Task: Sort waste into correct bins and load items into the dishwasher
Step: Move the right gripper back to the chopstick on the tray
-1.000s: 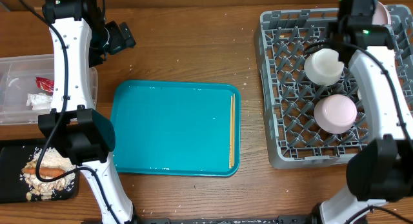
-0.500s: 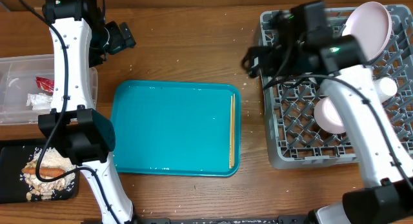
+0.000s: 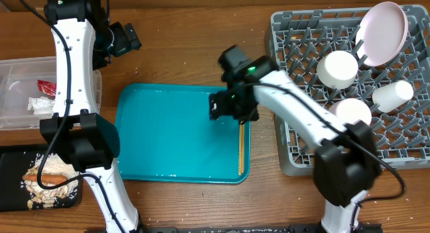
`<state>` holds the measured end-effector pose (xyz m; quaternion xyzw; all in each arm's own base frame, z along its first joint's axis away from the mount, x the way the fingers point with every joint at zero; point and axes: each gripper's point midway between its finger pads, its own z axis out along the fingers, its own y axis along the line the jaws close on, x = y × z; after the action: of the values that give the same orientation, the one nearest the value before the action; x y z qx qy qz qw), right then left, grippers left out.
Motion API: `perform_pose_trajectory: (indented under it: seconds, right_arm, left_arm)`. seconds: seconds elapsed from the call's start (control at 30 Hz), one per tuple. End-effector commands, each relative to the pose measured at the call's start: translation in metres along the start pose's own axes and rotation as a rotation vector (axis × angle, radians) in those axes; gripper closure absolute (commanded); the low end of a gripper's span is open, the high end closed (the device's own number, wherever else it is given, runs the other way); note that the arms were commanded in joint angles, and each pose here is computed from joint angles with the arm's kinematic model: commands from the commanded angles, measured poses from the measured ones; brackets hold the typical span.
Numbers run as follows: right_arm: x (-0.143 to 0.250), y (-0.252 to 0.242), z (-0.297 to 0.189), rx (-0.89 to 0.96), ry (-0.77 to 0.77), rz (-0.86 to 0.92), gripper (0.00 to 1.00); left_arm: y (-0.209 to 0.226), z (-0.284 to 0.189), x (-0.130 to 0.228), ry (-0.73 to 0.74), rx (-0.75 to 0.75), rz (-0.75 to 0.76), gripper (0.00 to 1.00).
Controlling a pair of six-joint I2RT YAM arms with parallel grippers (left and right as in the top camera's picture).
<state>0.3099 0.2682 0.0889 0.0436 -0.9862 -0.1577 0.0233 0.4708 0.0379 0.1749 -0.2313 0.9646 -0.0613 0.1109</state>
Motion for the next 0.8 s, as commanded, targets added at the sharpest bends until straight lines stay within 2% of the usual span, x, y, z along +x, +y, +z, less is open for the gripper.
perform_pose_trajectory:
  seconds: [0.0,0.23,0.77]
  right_arm:
    - [0.003,-0.013,0.024,0.104,0.020,0.067,0.13]
    - [0.006,-0.034,0.046,0.199,0.053,0.111,0.13]
    - [0.008,-0.041,0.063,0.196,0.043,0.126,0.12]
  left_arm:
    - [-0.003,0.000,0.001,0.004,0.006,-0.003,0.00]
    - [-0.003,0.000,0.002,0.005,0.007,-0.003,0.00]
    - [-0.003,0.000,0.002,0.004,0.007,-0.003,0.00]
